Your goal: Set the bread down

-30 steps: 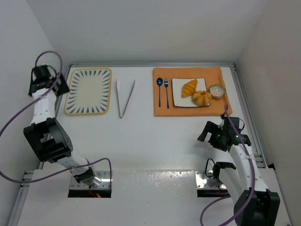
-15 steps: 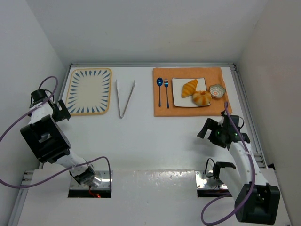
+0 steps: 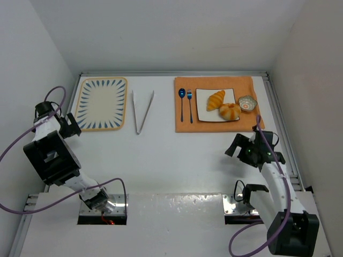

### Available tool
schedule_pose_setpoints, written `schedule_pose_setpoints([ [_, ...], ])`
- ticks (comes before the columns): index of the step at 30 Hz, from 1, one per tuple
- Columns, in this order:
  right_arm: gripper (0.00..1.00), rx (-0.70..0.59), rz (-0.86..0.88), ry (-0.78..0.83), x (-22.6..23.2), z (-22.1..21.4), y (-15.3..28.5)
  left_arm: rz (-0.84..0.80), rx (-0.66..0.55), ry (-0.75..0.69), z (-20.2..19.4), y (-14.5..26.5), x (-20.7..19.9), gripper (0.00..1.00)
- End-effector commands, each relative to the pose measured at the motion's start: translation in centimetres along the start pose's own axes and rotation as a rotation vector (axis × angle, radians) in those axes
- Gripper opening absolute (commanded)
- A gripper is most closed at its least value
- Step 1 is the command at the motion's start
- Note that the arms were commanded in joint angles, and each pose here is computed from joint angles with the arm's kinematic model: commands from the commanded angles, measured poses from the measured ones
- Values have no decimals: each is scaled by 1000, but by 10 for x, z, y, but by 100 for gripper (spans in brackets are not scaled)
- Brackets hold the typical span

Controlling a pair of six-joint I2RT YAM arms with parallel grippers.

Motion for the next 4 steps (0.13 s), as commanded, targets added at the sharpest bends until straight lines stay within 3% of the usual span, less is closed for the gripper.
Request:
schedule_pose_setpoints([
  [1, 100, -34, -3, 8, 0, 4, 1, -12, -38, -3, 11, 0, 3, 100],
  [4, 100, -66, -12, -17, -4, 4, 0, -10, -50, -2, 13, 3, 3, 100],
])
Point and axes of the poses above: each gripper's point midway between its finger pads, its own y axis back along the fingers, its own x axis along the line the jaws close on, z = x × y, the point moved 4 cm from there along y, back along the fingers, and after that the axes turned 11 degrees about -y, right-handed, at the moved point
